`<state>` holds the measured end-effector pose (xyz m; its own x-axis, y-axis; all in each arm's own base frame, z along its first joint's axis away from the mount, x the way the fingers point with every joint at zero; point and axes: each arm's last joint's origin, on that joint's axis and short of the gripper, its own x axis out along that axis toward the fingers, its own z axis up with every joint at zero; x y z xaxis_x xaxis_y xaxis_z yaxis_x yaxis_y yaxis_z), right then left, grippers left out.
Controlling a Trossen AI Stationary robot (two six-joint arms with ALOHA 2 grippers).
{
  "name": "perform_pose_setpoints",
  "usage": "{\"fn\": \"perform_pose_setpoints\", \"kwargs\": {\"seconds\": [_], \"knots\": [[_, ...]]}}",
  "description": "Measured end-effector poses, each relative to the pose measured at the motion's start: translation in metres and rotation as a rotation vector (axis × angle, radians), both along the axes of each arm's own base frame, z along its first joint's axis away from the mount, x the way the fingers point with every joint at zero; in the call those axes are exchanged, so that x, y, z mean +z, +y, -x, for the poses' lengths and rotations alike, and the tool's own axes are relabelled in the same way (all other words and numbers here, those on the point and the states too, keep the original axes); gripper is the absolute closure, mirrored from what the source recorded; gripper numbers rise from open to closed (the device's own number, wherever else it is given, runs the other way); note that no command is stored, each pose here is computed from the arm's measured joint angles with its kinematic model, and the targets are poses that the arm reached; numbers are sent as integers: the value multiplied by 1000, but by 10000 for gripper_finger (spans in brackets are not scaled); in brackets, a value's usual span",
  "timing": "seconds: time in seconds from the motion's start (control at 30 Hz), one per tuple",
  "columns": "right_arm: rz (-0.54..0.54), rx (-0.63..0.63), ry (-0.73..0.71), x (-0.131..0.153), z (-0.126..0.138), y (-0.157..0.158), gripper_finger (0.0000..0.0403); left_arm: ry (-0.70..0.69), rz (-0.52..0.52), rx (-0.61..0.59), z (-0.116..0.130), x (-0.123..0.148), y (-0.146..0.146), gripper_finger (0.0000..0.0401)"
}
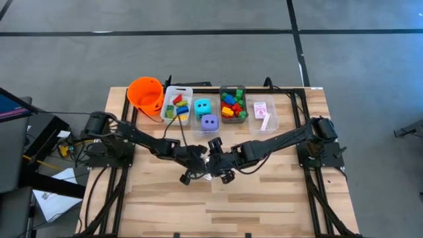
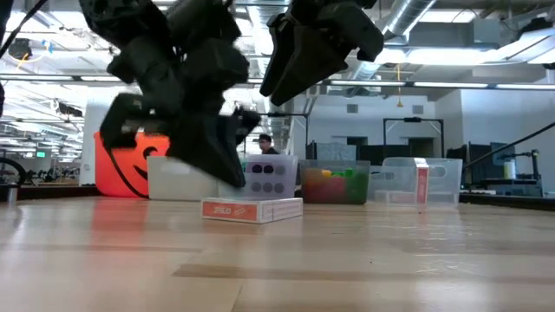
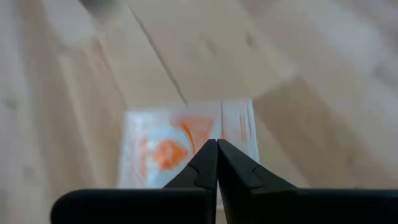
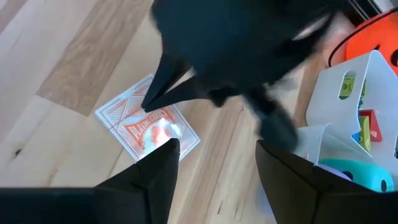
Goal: Pick & Place Toys
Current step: Put the orange deck of cards into the right transparent bin
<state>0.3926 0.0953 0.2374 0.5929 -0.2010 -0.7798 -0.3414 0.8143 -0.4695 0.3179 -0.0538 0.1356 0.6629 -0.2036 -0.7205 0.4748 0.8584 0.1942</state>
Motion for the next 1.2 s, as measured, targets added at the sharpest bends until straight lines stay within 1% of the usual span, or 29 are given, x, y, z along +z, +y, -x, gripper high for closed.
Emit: {"fn": "perform_pose_setpoints", "kwargs": {"seconds": [0.1,0.2,0.3,0.47,0.63,1.03,1.13,1.2], "knots": [[0,0,1,0,0,0,195,-69,72,54,2,24,-1,401],[4,-2,3,0,0,0,195,-120,178,117,8,48,-6,401],[5,-3,2,0,0,0,195,-102,246,146,15,57,-13,401],[7,-4,2,0,0,0,195,-10,325,195,16,44,-28,401],[9,-2,4,0,0,0,195,49,352,228,13,29,-33,401],[11,-6,14,-1,1,-1,195,153,317,252,8,-2,-32,401],[10,-6,14,-1,1,-1,195,178,305,262,9,-5,-31,401],[11,-7,17,-1,1,-2,195,197,274,291,11,-7,-28,401]]}}
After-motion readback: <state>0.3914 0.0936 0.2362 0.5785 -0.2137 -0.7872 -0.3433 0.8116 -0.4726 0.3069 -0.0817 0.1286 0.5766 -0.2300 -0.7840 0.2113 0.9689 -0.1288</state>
